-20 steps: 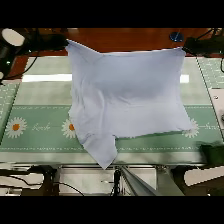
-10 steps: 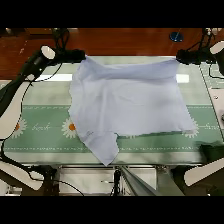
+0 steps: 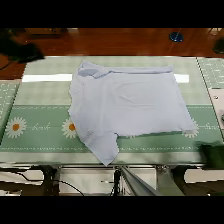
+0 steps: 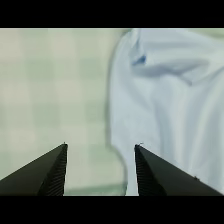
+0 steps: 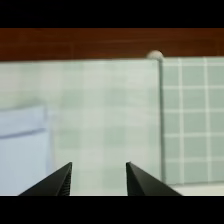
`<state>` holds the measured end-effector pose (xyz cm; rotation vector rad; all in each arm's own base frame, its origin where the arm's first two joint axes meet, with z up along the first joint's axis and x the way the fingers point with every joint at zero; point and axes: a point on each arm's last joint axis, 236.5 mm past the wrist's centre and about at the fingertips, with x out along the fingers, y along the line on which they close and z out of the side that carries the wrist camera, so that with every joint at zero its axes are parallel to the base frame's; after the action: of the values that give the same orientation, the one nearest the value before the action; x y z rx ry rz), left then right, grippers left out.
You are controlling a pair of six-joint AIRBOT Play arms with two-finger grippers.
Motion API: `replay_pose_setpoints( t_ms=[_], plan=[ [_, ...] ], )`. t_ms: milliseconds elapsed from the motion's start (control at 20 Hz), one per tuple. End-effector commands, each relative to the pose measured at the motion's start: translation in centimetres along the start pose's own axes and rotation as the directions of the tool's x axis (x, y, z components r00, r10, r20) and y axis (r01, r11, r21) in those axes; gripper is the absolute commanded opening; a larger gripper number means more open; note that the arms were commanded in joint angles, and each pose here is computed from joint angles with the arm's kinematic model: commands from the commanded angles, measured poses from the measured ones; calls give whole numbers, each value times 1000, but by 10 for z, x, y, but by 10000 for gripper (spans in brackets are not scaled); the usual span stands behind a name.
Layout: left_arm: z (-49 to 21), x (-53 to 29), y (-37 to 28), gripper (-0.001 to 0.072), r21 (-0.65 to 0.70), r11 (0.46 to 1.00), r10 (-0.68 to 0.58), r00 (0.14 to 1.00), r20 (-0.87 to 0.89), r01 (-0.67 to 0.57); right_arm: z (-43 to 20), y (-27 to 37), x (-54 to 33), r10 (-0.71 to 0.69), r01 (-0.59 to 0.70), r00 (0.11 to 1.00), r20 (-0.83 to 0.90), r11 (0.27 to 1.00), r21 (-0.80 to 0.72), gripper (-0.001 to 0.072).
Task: Fold the shirts.
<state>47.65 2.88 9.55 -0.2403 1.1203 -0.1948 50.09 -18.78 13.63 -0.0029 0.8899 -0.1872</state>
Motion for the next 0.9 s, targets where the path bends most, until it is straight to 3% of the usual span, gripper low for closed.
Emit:
replay_pose_setpoints(
  t_ms=[0,150,200,250,450,850],
  plan=[
    [-107,-38,21,514,-208,976,-118,951,-287,58,-102,-57,-36,-40,85,943,-331,989,122,421],
    [-184,-22,-20,529,-284,928,-326,893,-312,239,-170,-13,-31,279,-146,856,-434,937,316,421],
    [-212,-14,-31,604,-324,910,-364,875,-319,260,-182,5,-29,374,-215,819,-435,903,372,421],
    [-236,-5,-40,634,-363,891,-395,860,-324,272,-192,20,-27,446,-267,784,-432,870,414,421],
    [-300,29,-88,634,-503,776,-571,763,-303,381,-218,46,-18,539,-325,718,-441,819,472,419],
    [-354,85,-119,630,-451,851,-471,772,-426,270,-219,48,-15,545,-340,718,-432,817,466,413]
  ],
)
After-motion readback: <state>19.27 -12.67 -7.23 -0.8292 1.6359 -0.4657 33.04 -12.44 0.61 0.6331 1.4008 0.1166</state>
